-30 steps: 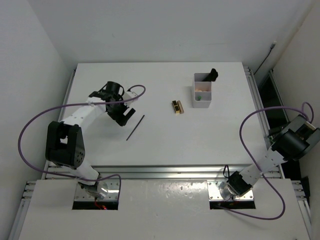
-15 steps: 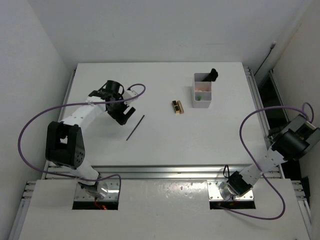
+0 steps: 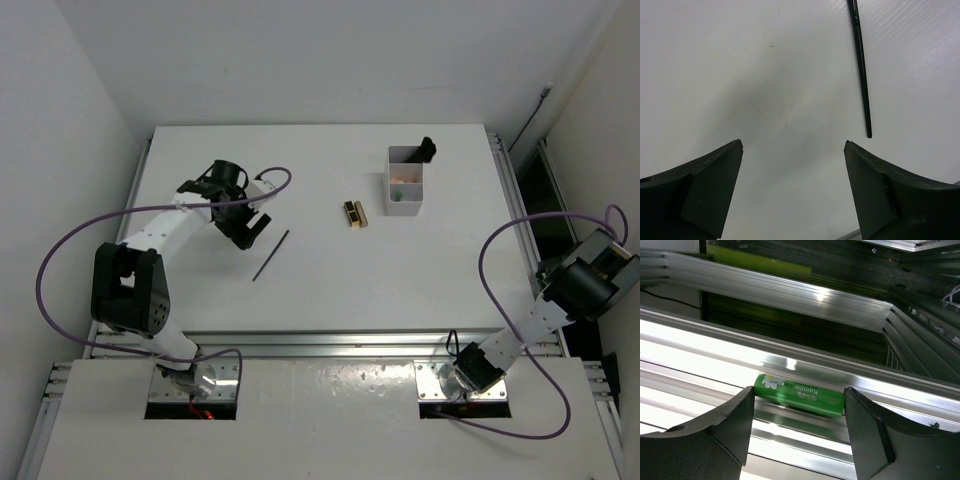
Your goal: Organize the makeup
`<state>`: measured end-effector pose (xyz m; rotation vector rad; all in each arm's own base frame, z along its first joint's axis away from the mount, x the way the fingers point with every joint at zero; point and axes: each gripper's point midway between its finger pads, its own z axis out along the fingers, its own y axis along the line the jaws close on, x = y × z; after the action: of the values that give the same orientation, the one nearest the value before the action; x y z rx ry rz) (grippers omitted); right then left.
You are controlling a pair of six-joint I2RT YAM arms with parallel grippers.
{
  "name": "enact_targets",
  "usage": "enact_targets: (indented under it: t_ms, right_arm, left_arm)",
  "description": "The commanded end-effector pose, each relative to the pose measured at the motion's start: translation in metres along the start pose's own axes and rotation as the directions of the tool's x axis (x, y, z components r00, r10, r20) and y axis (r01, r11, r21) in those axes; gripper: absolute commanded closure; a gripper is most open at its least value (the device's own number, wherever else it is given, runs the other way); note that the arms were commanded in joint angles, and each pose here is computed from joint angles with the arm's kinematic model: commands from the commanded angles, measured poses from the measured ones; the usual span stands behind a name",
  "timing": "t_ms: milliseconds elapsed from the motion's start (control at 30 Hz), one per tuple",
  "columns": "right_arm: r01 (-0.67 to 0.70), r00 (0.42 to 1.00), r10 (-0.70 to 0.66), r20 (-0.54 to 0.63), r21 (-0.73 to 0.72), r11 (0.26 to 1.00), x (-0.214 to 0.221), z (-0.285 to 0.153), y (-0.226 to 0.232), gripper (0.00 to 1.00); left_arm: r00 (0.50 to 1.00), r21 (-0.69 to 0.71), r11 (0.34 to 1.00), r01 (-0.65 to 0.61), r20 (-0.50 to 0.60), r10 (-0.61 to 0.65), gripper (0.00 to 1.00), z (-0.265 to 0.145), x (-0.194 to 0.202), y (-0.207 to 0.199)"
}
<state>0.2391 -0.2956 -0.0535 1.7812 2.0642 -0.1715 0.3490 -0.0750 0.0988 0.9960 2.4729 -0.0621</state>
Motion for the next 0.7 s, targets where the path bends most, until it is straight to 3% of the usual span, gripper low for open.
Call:
enact_targets:
  t_ms: [0,233,267,300,667]
  right_arm:
    - [-0.008,1.000,0.008,-0.010,-0.037,0.999,-0.001,0.000,0.008,0.42]
    - [0.003,1.000,-0.003,0.005,-0.064,0.998,-0.007,-0.003,0.014,0.56]
    - [-0.013,0.991,-0.033,-0.130,-0.332,0.943,0.017,-0.020,0.060,0.56]
    - [0.006,1.000,-0.006,-0.002,-0.091,0.996,-0.006,-0.004,0.019,0.57]
    - [0.043,0.998,-0.039,0.039,-0.094,0.995,-0.012,-0.011,0.019,0.60]
  left_arm:
    - [0.999,-0.018,1.000,-0.025,0.034,0.026,0.11,-0.006,-0.014,0.006]
    - [0.999,-0.014,1.000,-0.024,0.026,0.025,0.11,-0.005,-0.011,0.004]
    - [0.999,-0.014,1.000,-0.024,0.026,0.025,0.11,-0.005,-0.011,0.004]
    - [0.999,-0.014,1.000,-0.024,0.026,0.025,0.11,-0.005,-0.011,0.004]
    - [0.999,-0.019,0.999,-0.034,0.033,0.035,0.11,-0.008,-0.013,0.005]
